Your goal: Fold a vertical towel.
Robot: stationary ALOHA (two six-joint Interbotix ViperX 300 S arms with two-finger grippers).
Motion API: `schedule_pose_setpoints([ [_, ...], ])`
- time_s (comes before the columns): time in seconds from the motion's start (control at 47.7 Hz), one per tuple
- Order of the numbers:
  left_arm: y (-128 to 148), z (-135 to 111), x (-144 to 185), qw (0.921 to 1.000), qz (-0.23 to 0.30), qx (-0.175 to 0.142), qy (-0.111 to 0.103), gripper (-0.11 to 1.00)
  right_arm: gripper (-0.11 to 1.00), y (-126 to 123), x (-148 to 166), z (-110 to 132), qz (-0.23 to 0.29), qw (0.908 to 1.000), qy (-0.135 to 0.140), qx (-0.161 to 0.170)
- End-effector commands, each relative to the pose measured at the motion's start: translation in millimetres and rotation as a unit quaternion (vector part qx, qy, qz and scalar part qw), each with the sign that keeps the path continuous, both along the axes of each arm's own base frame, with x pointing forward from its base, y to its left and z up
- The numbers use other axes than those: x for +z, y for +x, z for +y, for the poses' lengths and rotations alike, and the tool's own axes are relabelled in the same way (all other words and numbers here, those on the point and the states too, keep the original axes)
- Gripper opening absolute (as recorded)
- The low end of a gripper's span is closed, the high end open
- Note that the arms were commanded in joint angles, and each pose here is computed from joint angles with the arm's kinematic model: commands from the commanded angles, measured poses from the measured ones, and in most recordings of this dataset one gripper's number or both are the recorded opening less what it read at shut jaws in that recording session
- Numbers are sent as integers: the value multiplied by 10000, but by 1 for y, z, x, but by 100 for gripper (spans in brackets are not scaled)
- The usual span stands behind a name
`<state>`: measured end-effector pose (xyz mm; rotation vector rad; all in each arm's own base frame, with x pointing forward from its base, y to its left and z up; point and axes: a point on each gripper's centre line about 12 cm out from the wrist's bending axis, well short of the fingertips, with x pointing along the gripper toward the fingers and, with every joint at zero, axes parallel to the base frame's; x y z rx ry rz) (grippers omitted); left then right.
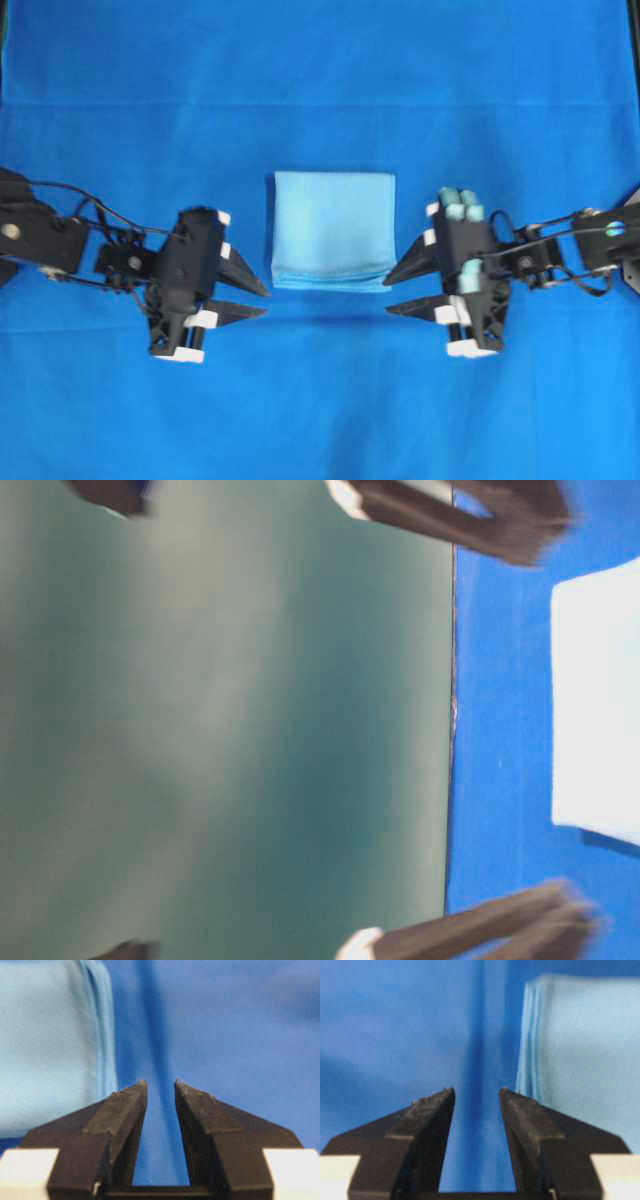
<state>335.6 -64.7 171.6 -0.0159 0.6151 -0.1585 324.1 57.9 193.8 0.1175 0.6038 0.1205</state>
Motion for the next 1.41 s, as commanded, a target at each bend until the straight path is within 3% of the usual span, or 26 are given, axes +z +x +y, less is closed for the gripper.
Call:
schedule_pose_setpoints([
  [0.0, -5, 7, 33, 9994, -340, 82, -61, 26, 48, -2, 35, -1, -434, 9990, 60, 1],
  [0.294, -39, 23, 104, 9921, -1230, 212, -161, 26, 47, -25, 99, -8, -1021, 9947, -87, 29],
  [0.65, -103, 39, 144, 9794, -2009, 204, 96, 26, 46, -87, 147, -24, -1661, 9855, -346, -34],
  [0.818, -137, 49, 140, 9769, -2105, 344, 120, 26, 46, -121, 141, -32, -1790, 9832, -341, -96],
  [1.028, -174, 62, 112, 9716, -2267, 667, 113, 26, 45, -154, 111, -42, -1952, 9799, -321, -262],
  [1.196, -195, 66, 84, 9679, -2367, 849, 15, 26, 45, -171, 81, -51, -2225, 9733, -290, -476],
  [1.385, -203, 68, 65, 9684, -2283, 1001, -75, 26, 45, -178, 56, -59, -2199, 9722, -196, -780],
])
